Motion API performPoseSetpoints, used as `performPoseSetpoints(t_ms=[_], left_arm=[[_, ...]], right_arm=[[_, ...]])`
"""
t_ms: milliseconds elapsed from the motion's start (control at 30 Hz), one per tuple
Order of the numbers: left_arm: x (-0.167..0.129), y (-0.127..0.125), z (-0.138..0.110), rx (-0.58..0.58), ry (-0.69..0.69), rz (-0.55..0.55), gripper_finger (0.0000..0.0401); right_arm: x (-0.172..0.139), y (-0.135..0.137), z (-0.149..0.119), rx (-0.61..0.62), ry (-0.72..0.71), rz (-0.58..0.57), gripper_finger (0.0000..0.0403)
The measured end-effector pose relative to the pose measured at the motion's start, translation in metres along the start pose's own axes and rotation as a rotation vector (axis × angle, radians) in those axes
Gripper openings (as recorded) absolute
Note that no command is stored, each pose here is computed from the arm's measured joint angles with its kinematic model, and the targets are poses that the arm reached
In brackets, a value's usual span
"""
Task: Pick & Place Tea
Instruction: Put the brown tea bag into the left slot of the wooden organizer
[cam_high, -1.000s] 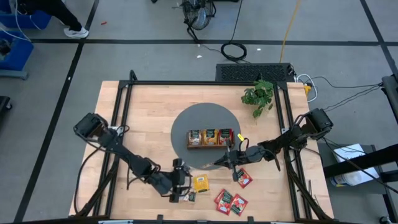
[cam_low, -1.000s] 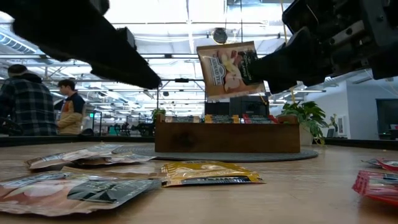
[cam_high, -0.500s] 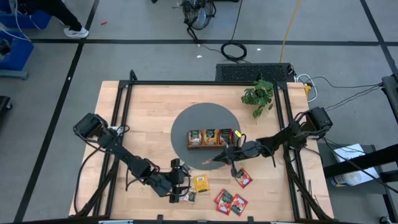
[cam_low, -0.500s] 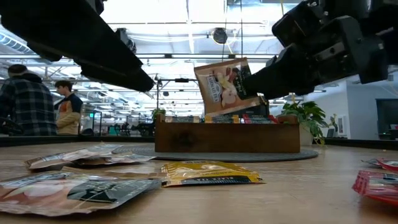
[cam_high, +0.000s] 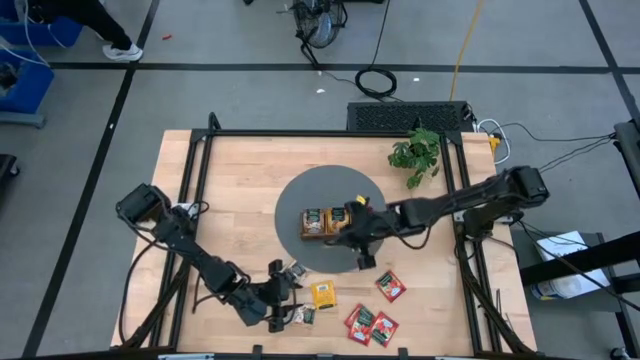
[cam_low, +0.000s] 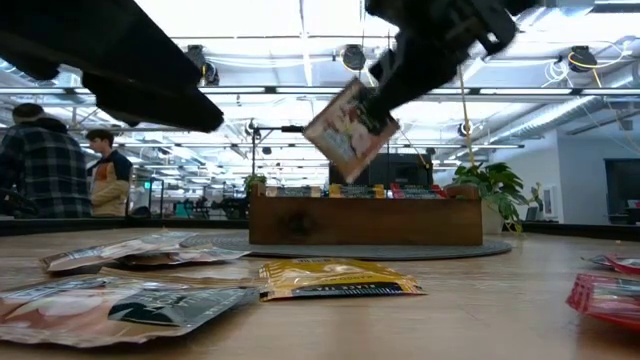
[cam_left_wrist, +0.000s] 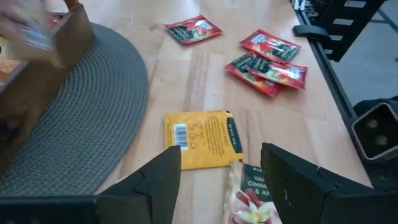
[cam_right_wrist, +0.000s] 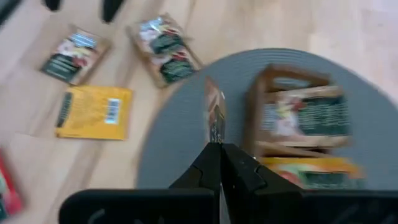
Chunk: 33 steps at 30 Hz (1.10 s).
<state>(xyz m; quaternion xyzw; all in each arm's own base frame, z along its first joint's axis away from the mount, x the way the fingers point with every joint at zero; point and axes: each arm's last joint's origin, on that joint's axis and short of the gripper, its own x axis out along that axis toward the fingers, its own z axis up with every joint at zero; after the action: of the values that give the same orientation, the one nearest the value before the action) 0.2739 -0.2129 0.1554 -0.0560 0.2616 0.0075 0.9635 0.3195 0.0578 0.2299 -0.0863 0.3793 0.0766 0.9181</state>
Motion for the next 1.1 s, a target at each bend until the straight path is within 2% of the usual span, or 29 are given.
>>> performPoseSetpoints(t_ms=[200, 300, 433, 567, 800, 1000, 1100], left_arm=[[-0.003, -0.004, -0.002, 0.008, -0.002, -0.007, 0.0223], [-0.003, -0.004, -0.003, -0.004, 0.002, -0.007, 0.0223], [-0.007, -0.009, -0.008, -0.039, 0.023, -0.015, 0.0223], [-0.017, -0.020, -0.015, -0.047, 0.029, -0.043, 0.0223], [-0.041, -0.043, -0.031, -0.057, -0.021, -0.048, 0.0223], [-0.061, -0.059, -0.044, -0.029, -0.076, -0.037, 0.0223], [-0.069, -0.063, -0.050, -0.008, -0.085, -0.032, 0.0223]], right_arm=[[-0.019, -0.028, 0.032, -0.014, 0.061, -0.041, 0.0000], [-0.016, -0.041, 0.044, -0.003, 0.120, -0.054, 0.0000], [-0.002, -0.055, 0.061, -0.007, 0.289, -0.039, 0.0000], [0.024, -0.063, 0.074, -0.037, 0.399, -0.015, 0.0000], [0.070, -0.070, 0.087, -0.118, 0.467, -0.001, 0.0000], [0.079, -0.077, 0.089, -0.166, 0.476, -0.030, 0.0000], [0.078, -0.089, 0.086, -0.147, 0.489, -0.039, 0.0000]])
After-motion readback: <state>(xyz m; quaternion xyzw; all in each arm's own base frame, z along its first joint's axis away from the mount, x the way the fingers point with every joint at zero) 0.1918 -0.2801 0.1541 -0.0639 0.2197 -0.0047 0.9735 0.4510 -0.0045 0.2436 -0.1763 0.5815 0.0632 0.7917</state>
